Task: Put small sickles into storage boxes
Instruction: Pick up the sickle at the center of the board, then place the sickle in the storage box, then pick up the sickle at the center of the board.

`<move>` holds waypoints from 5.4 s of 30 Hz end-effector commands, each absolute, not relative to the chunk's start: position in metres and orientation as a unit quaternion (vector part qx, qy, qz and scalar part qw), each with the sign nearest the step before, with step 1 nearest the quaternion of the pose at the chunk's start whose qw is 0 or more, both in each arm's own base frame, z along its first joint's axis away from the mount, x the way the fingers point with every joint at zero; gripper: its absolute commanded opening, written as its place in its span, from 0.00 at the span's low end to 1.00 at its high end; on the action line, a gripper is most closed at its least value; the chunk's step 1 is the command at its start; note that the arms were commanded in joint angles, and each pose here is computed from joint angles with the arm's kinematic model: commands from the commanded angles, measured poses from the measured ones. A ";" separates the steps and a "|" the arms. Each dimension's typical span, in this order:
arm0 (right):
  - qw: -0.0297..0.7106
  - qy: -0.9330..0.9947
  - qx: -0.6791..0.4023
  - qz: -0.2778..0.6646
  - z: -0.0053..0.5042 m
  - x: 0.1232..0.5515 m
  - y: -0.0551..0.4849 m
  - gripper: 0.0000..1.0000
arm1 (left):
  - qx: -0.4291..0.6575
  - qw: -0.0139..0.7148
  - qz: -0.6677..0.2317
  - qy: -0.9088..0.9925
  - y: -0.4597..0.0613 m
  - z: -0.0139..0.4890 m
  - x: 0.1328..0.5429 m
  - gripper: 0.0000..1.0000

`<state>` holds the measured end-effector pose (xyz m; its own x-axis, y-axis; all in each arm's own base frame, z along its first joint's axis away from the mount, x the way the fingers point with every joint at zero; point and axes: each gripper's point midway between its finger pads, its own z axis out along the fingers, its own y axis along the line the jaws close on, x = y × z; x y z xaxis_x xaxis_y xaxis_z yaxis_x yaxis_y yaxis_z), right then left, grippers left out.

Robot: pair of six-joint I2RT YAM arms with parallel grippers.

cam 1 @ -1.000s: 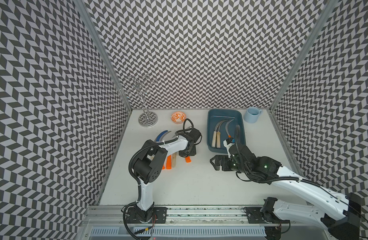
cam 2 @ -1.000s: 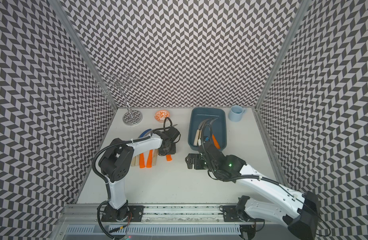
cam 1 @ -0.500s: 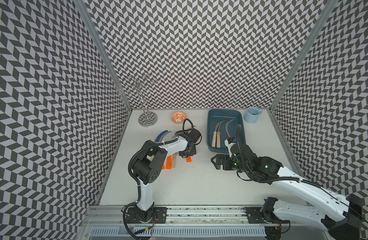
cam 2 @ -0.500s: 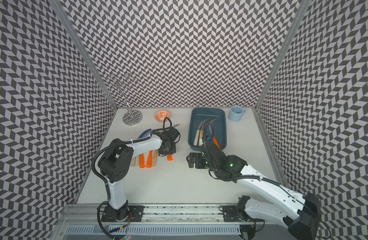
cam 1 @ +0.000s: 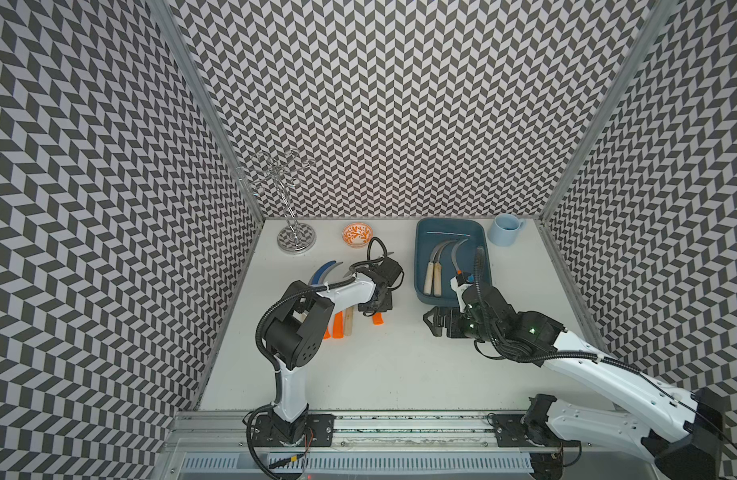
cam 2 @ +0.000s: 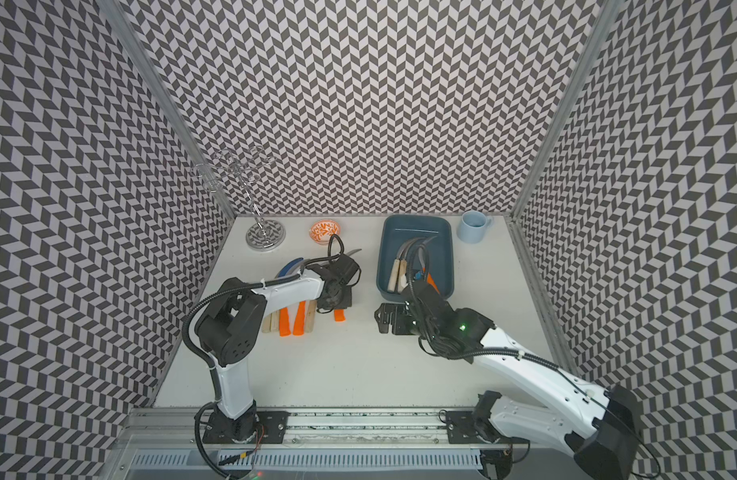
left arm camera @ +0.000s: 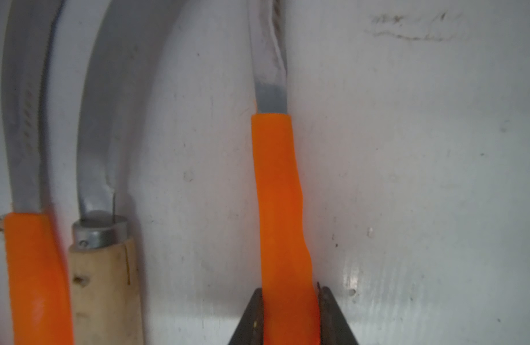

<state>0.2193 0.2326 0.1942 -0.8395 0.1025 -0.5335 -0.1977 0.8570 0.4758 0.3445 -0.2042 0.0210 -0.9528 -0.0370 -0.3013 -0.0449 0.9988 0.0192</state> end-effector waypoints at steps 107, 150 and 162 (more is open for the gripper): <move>0.296 0.932 0.038 0.204 0.207 0.250 0.144 1.00 | 0.083 0.181 -0.283 0.938 -0.484 0.078 0.422 0.27; 0.315 0.894 -0.035 0.317 0.247 0.240 0.229 1.00 | -0.017 0.227 -0.180 0.957 -0.285 0.176 0.384 1.00; 0.289 0.892 -0.058 0.343 0.232 0.204 0.281 1.00 | -0.037 0.197 -0.123 0.972 -0.209 0.133 0.335 1.00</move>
